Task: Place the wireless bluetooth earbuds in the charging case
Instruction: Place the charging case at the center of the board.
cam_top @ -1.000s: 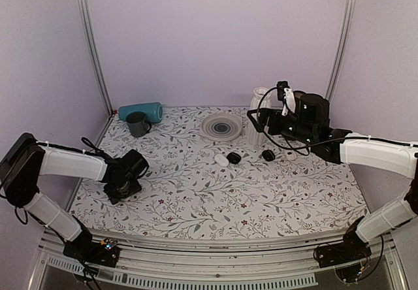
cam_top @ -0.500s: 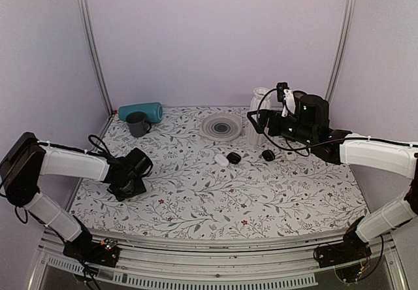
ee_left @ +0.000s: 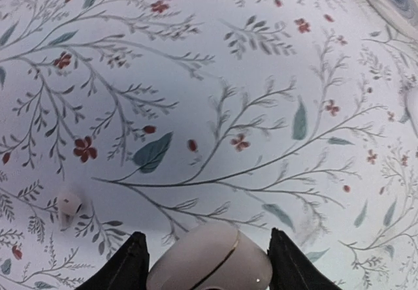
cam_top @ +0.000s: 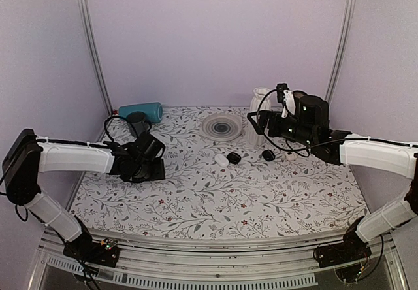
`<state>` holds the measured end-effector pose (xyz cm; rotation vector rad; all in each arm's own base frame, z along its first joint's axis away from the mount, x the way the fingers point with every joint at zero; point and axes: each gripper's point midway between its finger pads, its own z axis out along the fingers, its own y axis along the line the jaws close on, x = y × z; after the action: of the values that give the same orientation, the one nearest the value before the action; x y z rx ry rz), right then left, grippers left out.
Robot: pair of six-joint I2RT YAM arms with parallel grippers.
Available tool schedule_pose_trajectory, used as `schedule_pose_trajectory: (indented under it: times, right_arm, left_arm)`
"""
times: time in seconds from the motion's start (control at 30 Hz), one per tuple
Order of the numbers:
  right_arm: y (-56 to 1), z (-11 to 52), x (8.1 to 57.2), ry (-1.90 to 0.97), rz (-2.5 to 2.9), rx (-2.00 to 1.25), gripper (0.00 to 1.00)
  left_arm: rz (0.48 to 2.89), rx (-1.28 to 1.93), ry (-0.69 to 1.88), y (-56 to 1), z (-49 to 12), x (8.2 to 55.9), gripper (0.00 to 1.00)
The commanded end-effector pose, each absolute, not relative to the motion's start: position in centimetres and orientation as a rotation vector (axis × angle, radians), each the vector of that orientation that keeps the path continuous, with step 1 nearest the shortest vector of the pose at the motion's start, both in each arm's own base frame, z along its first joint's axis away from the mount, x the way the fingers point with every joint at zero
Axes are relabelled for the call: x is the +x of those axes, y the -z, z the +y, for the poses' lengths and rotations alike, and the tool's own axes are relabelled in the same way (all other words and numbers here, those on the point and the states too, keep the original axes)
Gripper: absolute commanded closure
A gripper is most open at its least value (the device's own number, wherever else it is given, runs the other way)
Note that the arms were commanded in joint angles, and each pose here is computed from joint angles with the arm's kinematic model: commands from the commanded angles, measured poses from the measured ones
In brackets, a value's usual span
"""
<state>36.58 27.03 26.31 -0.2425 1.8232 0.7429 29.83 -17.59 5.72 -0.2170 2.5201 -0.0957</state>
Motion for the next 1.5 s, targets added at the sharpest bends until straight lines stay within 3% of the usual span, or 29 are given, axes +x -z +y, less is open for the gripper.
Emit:
schedule_pose_trajectory:
  times: [0.0, 0.3, 0.63, 1.1, 1.3, 1.47]
  right_arm:
    - [-26.2, 26.6, 36.3, -0.739, 1.823, -0.239, 0.01]
    - [-24.5, 26.1, 35.6, -0.739, 1.878, -0.217, 0.01]
    - [-21.8, 26.8, 34.7, -0.767, 1.938, -0.279, 0.01]
    - [-20.2, 27.8, 34.8, -0.781, 1.983, -0.335, 0.01]
    - [-19.3, 28.2, 34.5, -0.788, 2.009, -0.374, 0.01]
    - [-18.7, 28.8, 34.1, -0.811, 2.026, -0.426, 0.01]
  left_arm:
    - [2.438, 0.128, 0.214, -8.3, -23.4, 32.1, 0.51]
    - [2.377, 0.707, 0.383, -6.7, -32.9, 31.1, 0.51]
    - [2.316, 1.03, 0.456, -4.6, -37.0, 28.5, 0.46]
    - [2.287, 1.108, 0.49, -4.5, -37.7, 27.4, 0.31]
    - [2.253, 1.063, 0.511, -6.0, -37.7, 27.6, 0.19]
    - [2.219, 0.944, 0.555, -8.6, -37.1, 28.4, 0.18]
